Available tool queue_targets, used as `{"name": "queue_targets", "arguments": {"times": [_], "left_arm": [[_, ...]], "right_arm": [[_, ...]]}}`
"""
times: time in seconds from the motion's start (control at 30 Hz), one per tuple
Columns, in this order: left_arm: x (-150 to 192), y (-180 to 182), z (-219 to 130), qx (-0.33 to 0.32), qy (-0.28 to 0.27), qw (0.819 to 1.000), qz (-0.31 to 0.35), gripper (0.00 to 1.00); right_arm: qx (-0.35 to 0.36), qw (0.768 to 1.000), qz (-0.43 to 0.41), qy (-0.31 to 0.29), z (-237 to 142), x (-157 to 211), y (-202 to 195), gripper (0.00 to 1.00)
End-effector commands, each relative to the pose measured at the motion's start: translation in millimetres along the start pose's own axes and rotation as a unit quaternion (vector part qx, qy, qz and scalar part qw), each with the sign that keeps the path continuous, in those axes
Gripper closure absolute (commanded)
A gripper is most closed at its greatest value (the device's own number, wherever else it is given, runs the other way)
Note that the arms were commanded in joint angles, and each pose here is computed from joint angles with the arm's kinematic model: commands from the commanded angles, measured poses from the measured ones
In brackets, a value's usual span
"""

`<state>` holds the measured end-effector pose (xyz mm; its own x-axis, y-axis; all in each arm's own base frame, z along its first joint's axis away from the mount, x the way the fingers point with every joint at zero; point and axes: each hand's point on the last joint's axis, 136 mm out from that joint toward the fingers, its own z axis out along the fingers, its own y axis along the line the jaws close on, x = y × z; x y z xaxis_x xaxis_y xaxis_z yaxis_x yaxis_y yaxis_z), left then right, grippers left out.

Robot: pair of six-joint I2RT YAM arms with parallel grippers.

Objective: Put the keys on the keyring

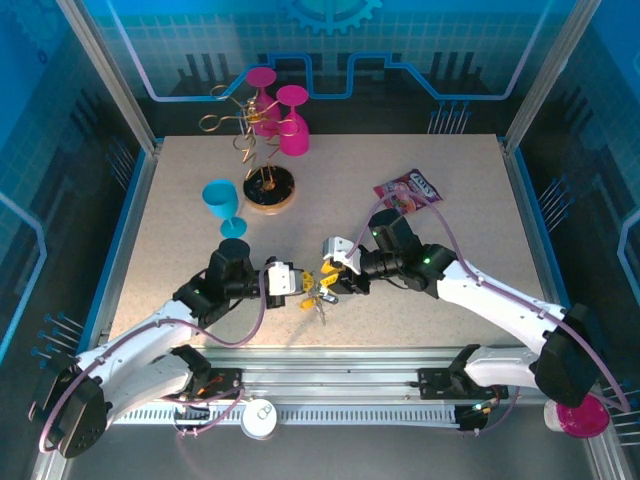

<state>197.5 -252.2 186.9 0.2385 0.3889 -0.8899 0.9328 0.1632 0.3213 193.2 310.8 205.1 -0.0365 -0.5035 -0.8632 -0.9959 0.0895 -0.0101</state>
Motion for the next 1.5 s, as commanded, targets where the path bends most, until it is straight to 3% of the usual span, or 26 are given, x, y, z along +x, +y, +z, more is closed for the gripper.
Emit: {"name": "queue_targets", "arguments": {"times": [0.0,0.23,0.53,0.93,1.13,1.47], "left_arm": [[-17.5,-2.9,-3.5,0.007,-0.034,0.999,0.031,1.00],[-17.8,-3.0,-3.5,0.008,-0.034,0.999,0.030,1.00],[-18.0,-3.1,-3.7,0.007,-0.035,0.999,0.031,1.00],[-33.0,-2.9,-5.1,0.008,-0.076,0.997,0.029,1.00],[-29.2,-1.6,-3.1,0.006,-0.070,0.997,0.024,1.00],[-29.3,-2.3,-3.0,0.009,-0.069,0.997,0.019,1.00]], "right_arm": [[-0.017,1.000,0.005,-0.010,3.5,-1.2,2.8,0.74],[-0.028,1.000,0.007,0.000,8.5,4.6,5.8,0.74],[-0.019,1.000,0.005,0.002,9.5,3.7,2.4,1.00],[-0.019,0.999,0.043,0.014,28.2,23.8,-6.5,1.00],[-0.007,0.999,0.008,-0.037,16.0,11.7,-0.2,0.73],[0.006,0.998,-0.027,-0.051,10.2,-0.9,-0.9,0.72]]}}
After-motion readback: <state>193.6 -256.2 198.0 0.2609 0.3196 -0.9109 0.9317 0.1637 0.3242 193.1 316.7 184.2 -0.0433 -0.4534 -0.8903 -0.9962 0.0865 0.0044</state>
